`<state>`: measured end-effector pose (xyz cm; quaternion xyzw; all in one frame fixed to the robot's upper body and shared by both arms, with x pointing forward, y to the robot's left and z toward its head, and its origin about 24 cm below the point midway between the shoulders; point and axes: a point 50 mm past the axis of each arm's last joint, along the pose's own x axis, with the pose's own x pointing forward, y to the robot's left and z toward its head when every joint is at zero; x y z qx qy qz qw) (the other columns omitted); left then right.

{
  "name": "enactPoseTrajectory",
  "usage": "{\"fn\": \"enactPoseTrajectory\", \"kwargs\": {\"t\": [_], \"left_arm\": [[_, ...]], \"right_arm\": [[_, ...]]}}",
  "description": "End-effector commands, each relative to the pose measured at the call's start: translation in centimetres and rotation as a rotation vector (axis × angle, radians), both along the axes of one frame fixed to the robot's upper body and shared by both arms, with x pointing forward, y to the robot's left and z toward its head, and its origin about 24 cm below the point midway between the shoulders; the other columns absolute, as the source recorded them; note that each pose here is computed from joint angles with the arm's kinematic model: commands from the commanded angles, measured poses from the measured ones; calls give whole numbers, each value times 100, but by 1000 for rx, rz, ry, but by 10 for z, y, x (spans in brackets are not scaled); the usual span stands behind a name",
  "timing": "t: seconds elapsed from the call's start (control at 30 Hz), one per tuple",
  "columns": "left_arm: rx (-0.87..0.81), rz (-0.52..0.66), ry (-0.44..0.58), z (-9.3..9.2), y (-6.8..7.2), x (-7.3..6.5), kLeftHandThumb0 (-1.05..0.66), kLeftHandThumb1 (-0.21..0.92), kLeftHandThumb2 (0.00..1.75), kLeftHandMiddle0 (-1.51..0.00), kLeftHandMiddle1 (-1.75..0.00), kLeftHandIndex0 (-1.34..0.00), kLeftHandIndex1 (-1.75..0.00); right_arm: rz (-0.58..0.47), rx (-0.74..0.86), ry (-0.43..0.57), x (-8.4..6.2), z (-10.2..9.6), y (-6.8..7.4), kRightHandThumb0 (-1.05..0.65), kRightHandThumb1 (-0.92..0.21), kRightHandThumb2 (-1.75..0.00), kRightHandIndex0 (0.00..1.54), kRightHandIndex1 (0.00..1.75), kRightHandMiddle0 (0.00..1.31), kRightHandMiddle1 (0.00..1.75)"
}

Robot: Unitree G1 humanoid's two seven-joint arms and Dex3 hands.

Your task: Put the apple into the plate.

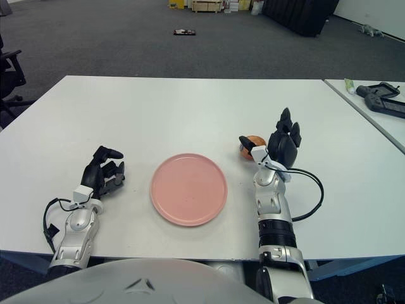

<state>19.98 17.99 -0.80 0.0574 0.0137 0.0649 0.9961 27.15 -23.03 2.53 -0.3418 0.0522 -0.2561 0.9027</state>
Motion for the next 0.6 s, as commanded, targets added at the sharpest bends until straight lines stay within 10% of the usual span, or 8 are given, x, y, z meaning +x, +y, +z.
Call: {"fn": "enactPoseTrajectory", "kwargs": {"t": [0.0,0.57], "left_arm": [[-1,-3,3,-1,2,0,-39,63,92,-85,-175,-37,-175],[0,8,8,0,3,-1,-39,65,91,-89,-175,-36,-175]], "right_arm": [[46,-8,48,10,4,1,-88,-51,-46,0,0,0,0],[111,17,355,10,-31,6,-94,-61,-39,0,0,0,0]]}}
